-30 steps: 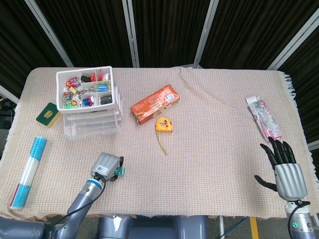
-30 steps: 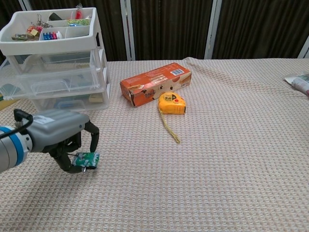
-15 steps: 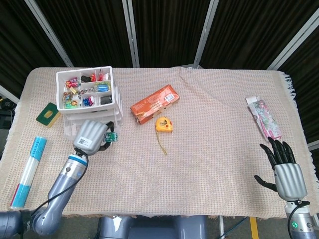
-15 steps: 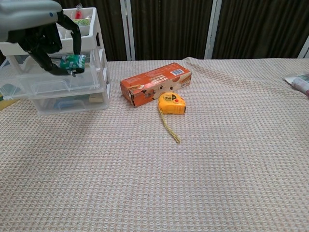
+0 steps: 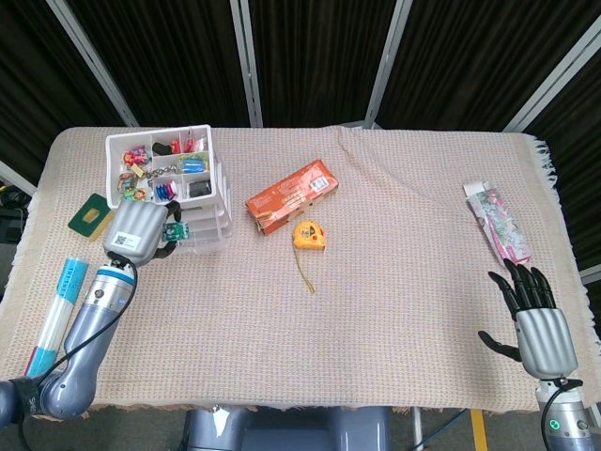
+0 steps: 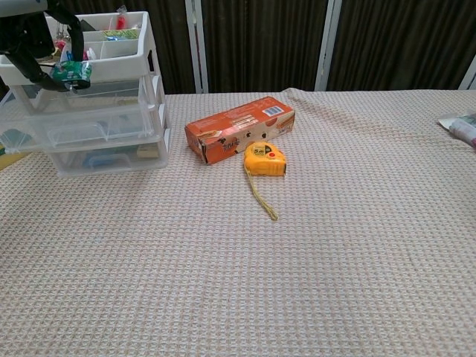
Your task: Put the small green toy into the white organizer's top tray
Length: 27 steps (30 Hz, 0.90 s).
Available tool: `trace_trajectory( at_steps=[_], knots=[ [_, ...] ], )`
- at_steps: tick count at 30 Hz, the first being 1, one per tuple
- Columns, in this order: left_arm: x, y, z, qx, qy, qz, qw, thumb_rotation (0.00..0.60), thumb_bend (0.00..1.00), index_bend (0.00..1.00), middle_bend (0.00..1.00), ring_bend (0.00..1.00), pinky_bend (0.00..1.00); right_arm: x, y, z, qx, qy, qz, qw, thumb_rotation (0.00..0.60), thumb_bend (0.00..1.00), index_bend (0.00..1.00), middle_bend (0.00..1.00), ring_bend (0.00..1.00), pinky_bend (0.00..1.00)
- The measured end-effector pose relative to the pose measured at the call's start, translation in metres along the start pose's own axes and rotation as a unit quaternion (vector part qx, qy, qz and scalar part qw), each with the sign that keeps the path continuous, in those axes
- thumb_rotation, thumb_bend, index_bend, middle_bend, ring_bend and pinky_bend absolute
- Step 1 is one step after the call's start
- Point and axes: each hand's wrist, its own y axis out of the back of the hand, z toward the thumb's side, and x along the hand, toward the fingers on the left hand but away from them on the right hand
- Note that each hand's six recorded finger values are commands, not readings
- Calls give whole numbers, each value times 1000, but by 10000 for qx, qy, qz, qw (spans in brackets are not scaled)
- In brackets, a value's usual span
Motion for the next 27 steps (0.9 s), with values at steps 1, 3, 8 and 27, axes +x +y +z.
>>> trace_trajectory(
  at_steps=[1, 3, 8, 27],
  knots=[
    [1, -2, -3, 23, 40, -24, 10000, 600, 340, 586, 959, 865, 736, 0, 0, 0, 5, 4, -3, 10000, 600, 9, 138, 0, 0, 0],
    [4, -9, -10, 74, 126, -107, 9998, 600, 260, 547, 954, 862, 735, 0, 0, 0, 7, 0, -1, 10000, 600, 9, 139, 0, 0, 0],
    [9, -20, -17, 136, 226, -226, 9994, 600, 69, 408, 944, 852, 735, 0, 0, 0, -2, 4, 0, 10000, 600, 10, 139, 0, 0, 0],
    [-30, -15, 0, 620, -687, 315, 9952, 600, 1000, 320, 295, 293, 322, 0, 0, 0, -14, -24, -2, 10000, 600, 10, 139, 0, 0, 0]
  ],
)
